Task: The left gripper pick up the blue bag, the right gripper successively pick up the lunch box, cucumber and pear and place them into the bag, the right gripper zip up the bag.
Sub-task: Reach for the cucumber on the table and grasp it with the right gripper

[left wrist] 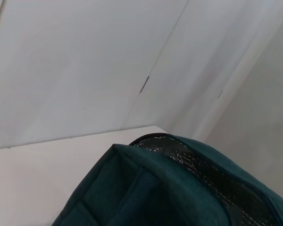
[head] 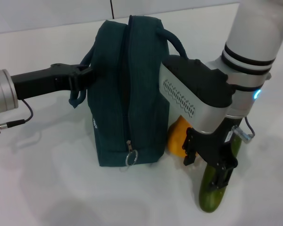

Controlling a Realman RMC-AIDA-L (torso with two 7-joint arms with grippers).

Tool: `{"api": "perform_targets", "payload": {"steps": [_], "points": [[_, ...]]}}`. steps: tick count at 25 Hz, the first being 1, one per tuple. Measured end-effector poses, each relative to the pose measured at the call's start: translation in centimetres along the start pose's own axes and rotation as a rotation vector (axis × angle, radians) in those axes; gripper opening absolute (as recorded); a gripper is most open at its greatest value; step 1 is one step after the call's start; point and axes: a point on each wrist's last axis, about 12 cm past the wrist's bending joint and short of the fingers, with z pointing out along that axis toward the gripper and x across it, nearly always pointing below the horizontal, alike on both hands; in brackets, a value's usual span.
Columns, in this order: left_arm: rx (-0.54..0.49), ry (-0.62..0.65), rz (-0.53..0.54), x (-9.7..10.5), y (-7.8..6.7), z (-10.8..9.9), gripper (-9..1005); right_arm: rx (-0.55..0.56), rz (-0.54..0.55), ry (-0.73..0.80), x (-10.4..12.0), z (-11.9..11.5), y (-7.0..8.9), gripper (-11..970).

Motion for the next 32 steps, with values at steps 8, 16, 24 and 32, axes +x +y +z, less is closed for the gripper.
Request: {"api": "perform_targets", "payload": {"steps": [8,16,24,32], "points": [[-0.018,-0.021,-0.005,-0.2,0.3,-0.3,52,-0.03,-0.059,0.057,-0.8,-0.7,0.6,698],[-0.032,-0.027,-0.012,-0.1,0.5,-0.5,52,-0.044,-0.119,0.152,-1.3,0.0,0.8,697],[-0.075,-0.055,-0.033,0.2,1.0,-1.0,53,-0.059,-0.207,0.223,-1.3,0.7,0.8,697],[-0.094,-0.055,-0.054,0.7,1.3,-1.0,53,-0.017,-0.268,0.298,-1.4,1.8,0.6,696]]}}
